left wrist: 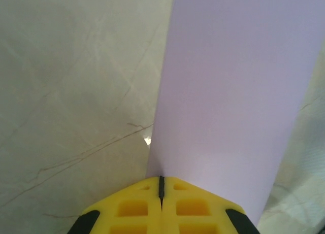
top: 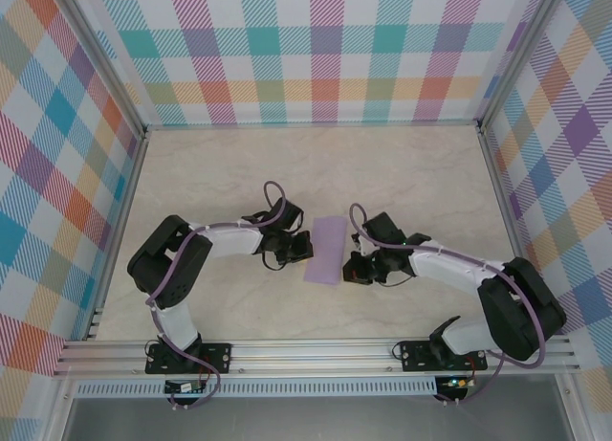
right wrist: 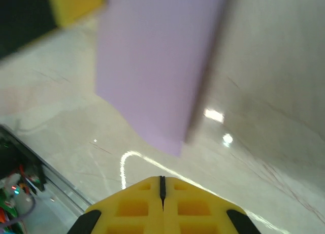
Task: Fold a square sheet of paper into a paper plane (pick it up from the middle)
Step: Fold the square sheet of paper in half at the center of the table.
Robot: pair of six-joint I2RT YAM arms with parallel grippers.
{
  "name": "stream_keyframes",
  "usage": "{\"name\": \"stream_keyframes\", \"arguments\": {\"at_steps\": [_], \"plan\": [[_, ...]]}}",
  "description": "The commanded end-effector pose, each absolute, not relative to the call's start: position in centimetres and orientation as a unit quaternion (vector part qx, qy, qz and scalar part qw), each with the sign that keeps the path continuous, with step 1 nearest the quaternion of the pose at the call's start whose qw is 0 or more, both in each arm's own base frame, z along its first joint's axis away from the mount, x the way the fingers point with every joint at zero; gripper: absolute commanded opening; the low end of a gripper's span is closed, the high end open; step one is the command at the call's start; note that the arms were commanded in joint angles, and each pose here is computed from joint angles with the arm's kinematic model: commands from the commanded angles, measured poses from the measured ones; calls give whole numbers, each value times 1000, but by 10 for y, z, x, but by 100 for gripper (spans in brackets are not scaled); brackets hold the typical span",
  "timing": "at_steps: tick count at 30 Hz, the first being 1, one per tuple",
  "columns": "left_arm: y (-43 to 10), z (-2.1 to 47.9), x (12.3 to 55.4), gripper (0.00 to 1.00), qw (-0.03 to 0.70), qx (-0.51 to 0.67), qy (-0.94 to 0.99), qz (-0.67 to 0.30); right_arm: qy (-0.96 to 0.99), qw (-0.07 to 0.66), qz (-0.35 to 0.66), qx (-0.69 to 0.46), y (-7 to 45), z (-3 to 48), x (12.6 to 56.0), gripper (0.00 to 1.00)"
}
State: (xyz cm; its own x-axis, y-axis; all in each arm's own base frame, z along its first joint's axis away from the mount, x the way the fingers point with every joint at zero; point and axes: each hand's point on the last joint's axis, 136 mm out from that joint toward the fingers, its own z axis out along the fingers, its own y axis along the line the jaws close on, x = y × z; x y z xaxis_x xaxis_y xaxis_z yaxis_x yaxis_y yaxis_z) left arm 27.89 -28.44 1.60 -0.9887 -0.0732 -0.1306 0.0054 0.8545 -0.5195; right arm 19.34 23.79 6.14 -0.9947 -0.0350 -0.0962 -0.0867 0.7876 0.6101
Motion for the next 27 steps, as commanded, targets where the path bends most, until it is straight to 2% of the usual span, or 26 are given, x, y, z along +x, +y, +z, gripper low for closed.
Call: {"name": "stream_keyframes", "arguments": {"at_steps": [1,6,13,21,25,27], "plan": [[-206,-27,244,0,5,36,995,-95,943,81,321,-18,249,84,223,4],[-211,3,274,0,40,86,988,-123,939,95,329,-22,274,83,259,4],[-235,42,287,0,72,125,972,-188,930,88,356,-36,313,70,297,3],[-241,84,288,0,119,33,961,-247,938,59,339,-33,312,36,296,3],[-242,96,281,0,139,-35,949,-281,933,65,353,-34,311,42,297,3],[-251,101,273,3,144,-55,938,-309,924,75,374,-35,310,54,297,3]]}}
